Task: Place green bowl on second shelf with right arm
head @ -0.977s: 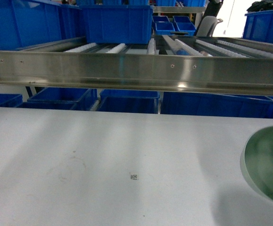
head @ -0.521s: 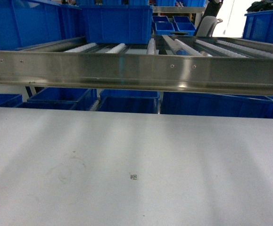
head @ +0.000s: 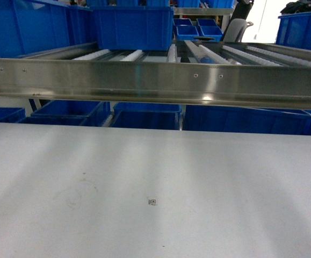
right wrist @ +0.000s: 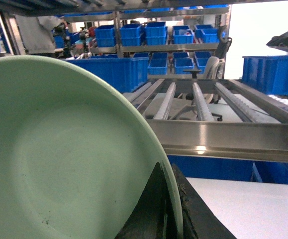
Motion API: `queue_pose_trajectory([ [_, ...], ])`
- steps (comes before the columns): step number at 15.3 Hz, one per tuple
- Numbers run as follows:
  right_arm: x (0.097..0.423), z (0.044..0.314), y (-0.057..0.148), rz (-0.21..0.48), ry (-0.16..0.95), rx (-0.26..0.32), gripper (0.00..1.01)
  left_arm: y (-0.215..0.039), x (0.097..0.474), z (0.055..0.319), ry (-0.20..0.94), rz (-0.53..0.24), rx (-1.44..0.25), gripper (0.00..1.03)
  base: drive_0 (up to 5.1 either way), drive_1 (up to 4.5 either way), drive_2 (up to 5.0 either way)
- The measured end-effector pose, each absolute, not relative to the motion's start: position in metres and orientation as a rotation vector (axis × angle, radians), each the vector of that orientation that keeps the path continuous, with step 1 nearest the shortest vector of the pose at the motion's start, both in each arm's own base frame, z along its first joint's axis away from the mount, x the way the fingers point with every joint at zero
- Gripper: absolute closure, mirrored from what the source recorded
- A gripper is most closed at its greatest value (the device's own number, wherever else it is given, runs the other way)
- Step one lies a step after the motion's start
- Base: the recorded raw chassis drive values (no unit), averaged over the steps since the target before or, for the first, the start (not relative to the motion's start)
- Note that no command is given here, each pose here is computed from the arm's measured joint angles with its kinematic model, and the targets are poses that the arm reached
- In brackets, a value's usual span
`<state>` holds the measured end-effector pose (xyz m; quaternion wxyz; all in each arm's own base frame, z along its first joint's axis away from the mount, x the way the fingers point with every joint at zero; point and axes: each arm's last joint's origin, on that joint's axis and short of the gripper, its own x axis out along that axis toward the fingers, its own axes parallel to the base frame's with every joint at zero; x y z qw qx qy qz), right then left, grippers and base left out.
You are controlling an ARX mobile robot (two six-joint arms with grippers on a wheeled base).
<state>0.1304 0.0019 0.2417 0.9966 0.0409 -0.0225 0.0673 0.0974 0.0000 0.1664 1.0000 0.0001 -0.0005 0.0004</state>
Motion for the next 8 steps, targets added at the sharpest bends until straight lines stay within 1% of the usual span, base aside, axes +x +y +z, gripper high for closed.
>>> queue_pose_trajectory([
  [1,0.1290,0.2436,0.0019,0.106,-0.064,0.086,0.99,0.0000,0.0974,0.1664,-0.001,0.000,0.000,0.05,0.0,0.00,0.0],
  [2,0.1294,0.2428,0.0015,0.095,-0.058,0.090,0.99,0.0000,0.0974,0.1665,-0.001,0.000,0.000,0.05,0.0,0.00,0.0],
  [8,0.1294,0.2424,0.0013,0.090,-0.059,0.094,0.99,0.0000,0.0974,0.1665,-0.002,0.000,0.000,0.05,0.0,0.00,0.0],
])
